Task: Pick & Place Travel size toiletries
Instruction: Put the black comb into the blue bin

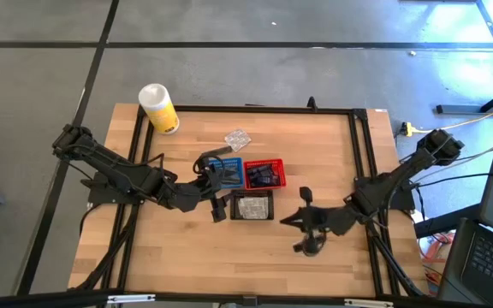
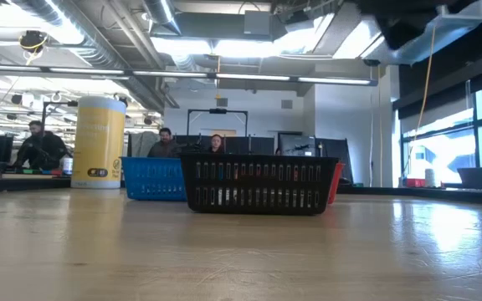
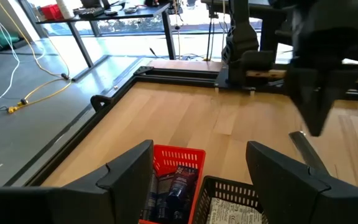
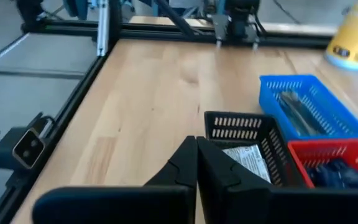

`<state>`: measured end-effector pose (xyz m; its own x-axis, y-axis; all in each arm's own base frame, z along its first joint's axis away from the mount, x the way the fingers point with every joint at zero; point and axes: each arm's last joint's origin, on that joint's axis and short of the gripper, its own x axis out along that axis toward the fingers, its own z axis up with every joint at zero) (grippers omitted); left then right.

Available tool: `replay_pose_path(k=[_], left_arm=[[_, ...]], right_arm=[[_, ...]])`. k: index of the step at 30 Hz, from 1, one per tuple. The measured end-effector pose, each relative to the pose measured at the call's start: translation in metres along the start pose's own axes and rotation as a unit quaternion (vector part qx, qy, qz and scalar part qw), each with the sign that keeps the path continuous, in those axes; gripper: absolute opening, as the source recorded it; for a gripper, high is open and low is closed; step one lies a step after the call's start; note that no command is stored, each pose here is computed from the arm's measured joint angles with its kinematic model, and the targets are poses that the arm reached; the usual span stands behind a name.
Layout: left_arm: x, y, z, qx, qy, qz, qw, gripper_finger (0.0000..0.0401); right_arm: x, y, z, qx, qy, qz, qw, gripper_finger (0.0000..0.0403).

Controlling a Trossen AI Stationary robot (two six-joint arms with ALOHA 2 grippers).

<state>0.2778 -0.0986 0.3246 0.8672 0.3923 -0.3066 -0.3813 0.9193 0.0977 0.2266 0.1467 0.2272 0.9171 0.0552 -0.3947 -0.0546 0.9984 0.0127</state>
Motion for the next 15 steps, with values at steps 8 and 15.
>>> replay_pose_path(k=[8,15], left_arm=[[0.0,0.0,0.0,0.0,0.0,0.0,1.0,0.0253],[0.0,0.0,0.0,0.001,-0.001,0.005,1.0,0.0253]], right_arm=[[-0.012,0.019,-0.005,-0.067,-0.007,0.02,0.998,0.0008],[-0.01,0.02,-0.014,-0.087,0.023,0.007,0.996,0.0003]])
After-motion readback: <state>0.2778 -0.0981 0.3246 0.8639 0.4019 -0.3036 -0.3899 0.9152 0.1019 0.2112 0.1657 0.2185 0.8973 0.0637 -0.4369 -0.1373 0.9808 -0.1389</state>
